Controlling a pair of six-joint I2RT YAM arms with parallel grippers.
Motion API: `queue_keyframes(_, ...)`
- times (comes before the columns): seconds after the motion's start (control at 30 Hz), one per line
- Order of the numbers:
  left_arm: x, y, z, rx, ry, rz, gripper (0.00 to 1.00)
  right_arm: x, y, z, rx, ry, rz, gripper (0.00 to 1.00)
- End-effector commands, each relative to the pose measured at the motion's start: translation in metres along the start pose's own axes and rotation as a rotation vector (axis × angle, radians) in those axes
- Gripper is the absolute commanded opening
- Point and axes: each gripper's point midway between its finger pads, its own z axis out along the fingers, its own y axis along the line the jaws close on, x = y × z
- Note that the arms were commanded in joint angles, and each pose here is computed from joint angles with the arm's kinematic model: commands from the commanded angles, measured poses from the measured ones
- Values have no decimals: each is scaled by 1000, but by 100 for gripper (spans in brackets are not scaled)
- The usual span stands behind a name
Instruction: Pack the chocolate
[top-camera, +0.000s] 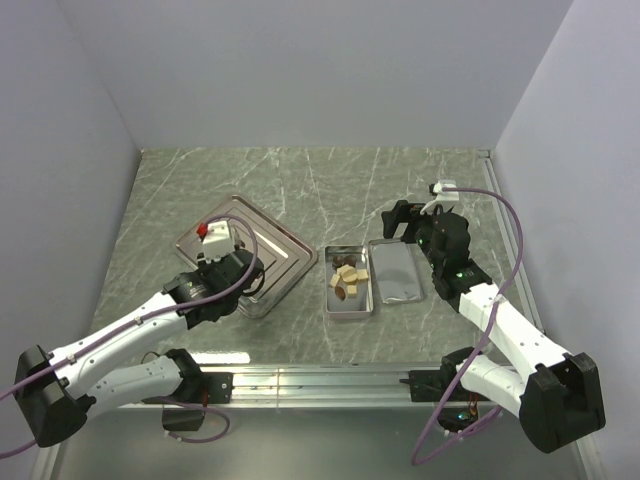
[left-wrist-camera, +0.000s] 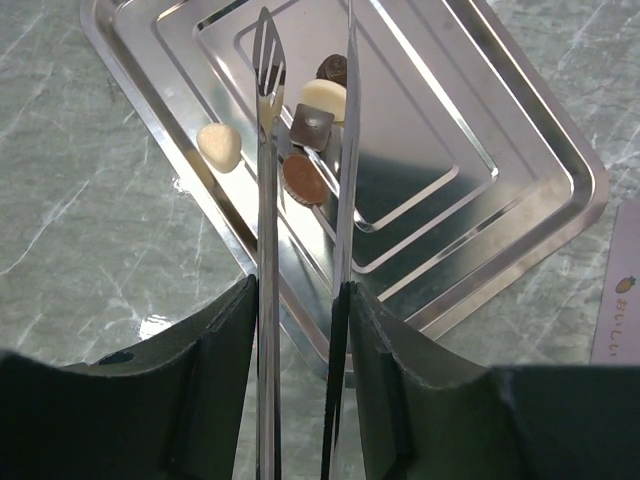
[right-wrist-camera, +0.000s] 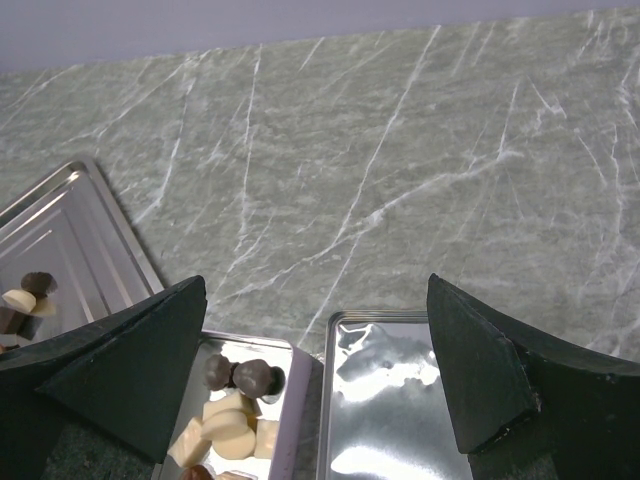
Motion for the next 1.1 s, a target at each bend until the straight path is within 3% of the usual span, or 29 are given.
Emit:
queue_keyframes(0.0,-16,-14,-3,47,-41,-34,47,-30,5,0,-8,-79,1,97)
queue_keyframes(0.57,10,-24,17,49,54,41,51,-30,5,-1,-8,-79,1,97)
queue_keyframes(0.9,16,-25,23,39,79,56,49,-29,5,1,-4,-73,-1,97)
queue_keyframes(1.07,18,-26,22,52,89,63,44,-29,4,1,-1,-74,-1,97)
